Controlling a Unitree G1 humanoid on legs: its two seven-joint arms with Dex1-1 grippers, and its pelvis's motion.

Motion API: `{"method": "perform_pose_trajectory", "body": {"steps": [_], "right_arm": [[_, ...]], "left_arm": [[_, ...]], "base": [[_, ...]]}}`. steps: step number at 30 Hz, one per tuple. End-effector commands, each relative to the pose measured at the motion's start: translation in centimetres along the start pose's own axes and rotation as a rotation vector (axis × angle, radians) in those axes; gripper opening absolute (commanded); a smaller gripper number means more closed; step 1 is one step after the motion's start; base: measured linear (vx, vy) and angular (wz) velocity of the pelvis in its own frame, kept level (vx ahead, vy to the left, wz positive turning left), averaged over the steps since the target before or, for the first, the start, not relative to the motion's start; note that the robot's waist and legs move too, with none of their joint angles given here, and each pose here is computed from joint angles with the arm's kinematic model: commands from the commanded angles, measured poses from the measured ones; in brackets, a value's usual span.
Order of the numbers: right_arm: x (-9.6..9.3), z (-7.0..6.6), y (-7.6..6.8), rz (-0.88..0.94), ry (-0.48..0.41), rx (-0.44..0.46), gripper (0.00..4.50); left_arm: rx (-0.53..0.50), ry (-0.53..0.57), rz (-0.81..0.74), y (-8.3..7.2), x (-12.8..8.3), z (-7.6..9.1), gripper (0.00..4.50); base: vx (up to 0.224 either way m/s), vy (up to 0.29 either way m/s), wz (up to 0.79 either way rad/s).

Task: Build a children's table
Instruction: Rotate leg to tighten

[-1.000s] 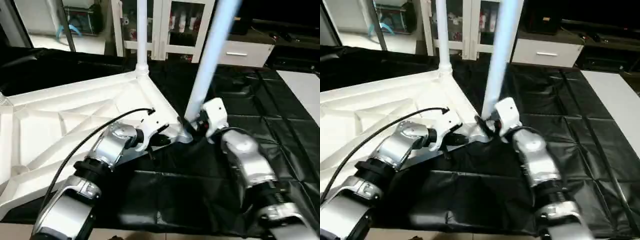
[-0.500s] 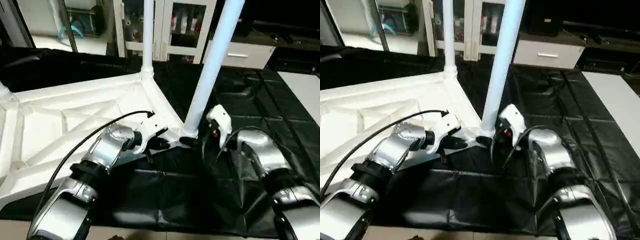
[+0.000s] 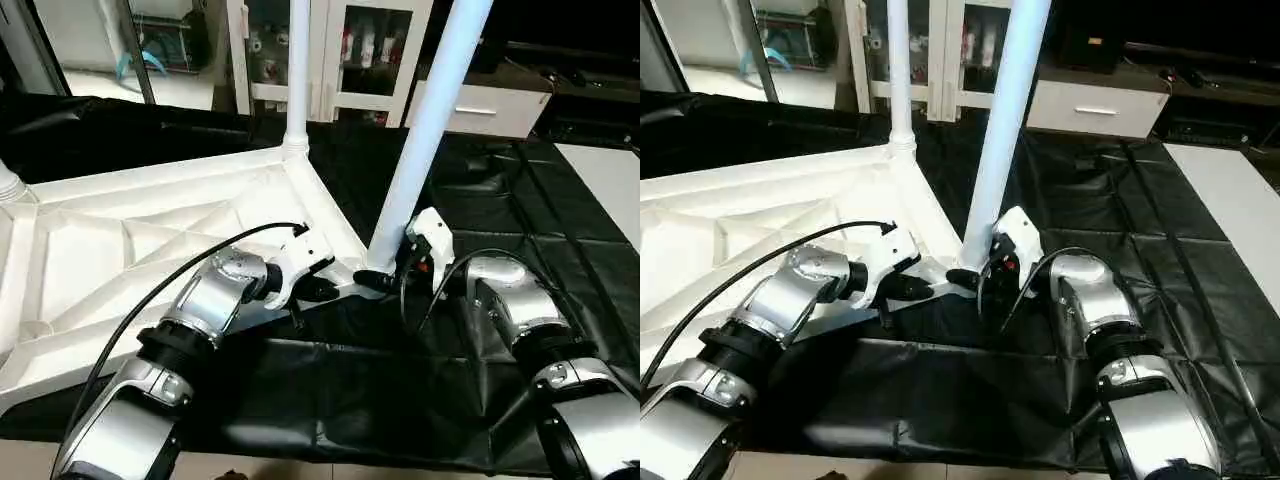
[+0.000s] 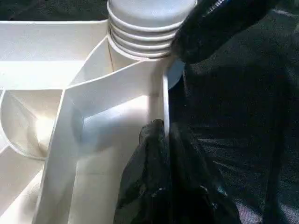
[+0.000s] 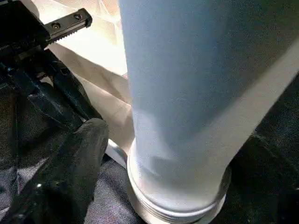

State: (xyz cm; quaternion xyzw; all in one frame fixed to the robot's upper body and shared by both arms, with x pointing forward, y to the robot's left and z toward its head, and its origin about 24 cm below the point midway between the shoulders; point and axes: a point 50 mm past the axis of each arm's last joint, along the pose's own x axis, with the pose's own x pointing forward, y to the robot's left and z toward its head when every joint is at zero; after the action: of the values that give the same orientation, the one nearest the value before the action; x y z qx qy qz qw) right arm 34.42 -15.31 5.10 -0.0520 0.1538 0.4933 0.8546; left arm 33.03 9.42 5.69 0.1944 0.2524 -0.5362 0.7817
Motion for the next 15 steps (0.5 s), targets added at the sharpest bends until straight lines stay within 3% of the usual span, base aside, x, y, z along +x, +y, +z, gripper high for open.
{"method": "perform_pose_trajectory", "body": {"steps": [1, 9, 15], "right_arm": [[-0.53, 0.39, -0.53, -0.009, -0.009, -0.017, 3.52], [-0.44, 0.23, -0.48, 0.005, -0.005, -0.024, 2.77], [-0.32, -0.03, -0.31, 0.021, 0.01, -0.043, 2.59]], "left_arm": [[-0.037, 0.083, -0.073, -1.17, 0.83, -1.96, 0.0], [-0.035, 0.085, -0.077, -1.21, 0.83, -1.97, 0.0], [-0.035, 0.087, -0.08, -1.28, 0.83, -2.02, 0.0]], "base": [[0.0, 0.0, 0.0], [0.0, 0.0, 0.0], [0.0, 0.0, 0.0]]}}
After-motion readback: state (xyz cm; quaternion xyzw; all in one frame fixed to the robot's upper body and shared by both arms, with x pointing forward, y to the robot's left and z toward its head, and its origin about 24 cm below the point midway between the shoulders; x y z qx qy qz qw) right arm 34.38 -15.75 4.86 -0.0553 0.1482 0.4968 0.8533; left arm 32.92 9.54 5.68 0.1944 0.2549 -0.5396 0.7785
